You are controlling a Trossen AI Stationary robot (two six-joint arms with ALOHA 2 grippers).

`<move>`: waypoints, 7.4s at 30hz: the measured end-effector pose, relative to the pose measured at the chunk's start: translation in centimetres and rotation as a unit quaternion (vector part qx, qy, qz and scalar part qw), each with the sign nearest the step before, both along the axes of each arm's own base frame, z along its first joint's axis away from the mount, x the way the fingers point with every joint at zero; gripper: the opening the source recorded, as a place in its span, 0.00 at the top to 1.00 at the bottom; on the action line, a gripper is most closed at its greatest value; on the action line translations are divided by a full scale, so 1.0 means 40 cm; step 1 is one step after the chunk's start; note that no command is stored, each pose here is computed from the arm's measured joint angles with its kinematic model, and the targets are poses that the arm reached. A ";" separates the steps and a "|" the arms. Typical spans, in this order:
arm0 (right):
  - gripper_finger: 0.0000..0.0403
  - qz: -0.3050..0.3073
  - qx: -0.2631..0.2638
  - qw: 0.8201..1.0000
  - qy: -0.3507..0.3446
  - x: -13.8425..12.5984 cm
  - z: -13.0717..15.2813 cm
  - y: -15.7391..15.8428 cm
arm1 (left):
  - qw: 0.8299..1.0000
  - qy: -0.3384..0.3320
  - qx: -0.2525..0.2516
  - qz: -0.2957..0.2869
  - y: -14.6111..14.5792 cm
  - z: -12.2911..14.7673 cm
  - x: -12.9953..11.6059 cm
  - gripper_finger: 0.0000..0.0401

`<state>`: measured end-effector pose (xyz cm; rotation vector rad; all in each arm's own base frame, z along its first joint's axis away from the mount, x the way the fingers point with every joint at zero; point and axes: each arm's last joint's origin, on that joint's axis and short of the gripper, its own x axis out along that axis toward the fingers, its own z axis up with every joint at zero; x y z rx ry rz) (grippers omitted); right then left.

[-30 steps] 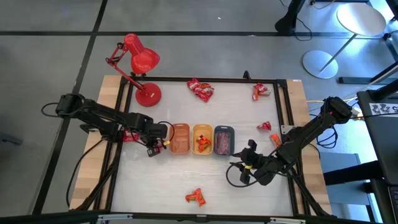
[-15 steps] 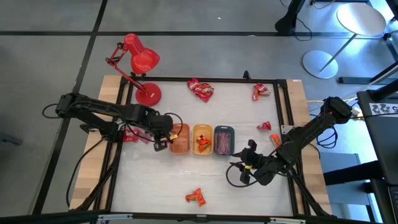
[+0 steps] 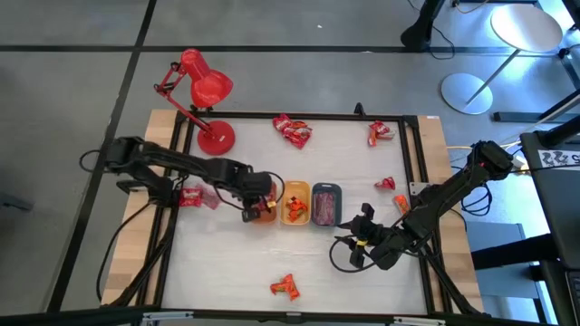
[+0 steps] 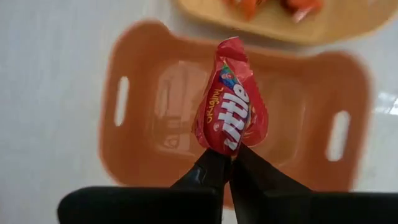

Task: Sort candy
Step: Put the red candy into the orange bin

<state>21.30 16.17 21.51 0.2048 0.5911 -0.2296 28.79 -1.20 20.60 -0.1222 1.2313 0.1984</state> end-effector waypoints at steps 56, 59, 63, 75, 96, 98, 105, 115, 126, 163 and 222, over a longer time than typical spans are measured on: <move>0.59 0.002 -0.002 1.000 0.001 0.000 0.000 0.000 | 0.996 0.007 -0.036 0.079 -0.006 0.014 0.058 0.52; 0.59 0.002 -0.002 1.000 0.001 0.000 0.000 0.000 | 0.997 0.004 -0.036 0.074 -0.015 0.026 0.061 0.52; 0.59 0.002 -0.002 1.000 0.001 0.000 0.000 0.000 | 0.997 0.011 -0.017 0.075 -0.040 0.042 0.055 0.52; 0.59 0.006 0.005 1.000 -0.003 0.022 0.027 -0.006 | 0.995 0.036 0.013 0.094 -0.148 0.075 -0.018 0.52; 0.59 0.010 0.034 0.999 0.009 0.101 0.075 -0.087 | 0.992 0.035 0.076 0.099 -0.250 0.136 -0.160 0.52; 0.59 0.011 0.033 0.999 0.011 0.104 0.075 -0.092 | 0.989 0.049 0.084 0.112 -0.244 0.139 -0.171 0.52; 0.59 0.022 0.022 0.999 0.015 0.107 0.075 -0.098 | 0.977 0.083 0.122 0.151 -0.228 0.143 -0.199 0.52; 0.59 0.023 0.020 0.999 0.015 0.107 0.075 -0.097 | 0.978 0.089 0.132 0.132 -0.244 0.143 -0.214 0.52; 0.59 0.023 0.021 0.999 0.015 0.106 0.075 -0.097 | 0.974 0.097 0.138 0.149 -0.213 0.124 -0.264 0.52; 0.59 0.021 0.016 1.000 0.013 0.106 0.075 -0.097 | 0.970 0.047 0.051 0.234 -0.078 0.055 -0.341 0.52; 0.59 0.021 0.016 1.000 0.013 0.106 0.075 -0.097 | 0.959 0.243 0.059 0.131 -0.059 0.014 -0.340 0.52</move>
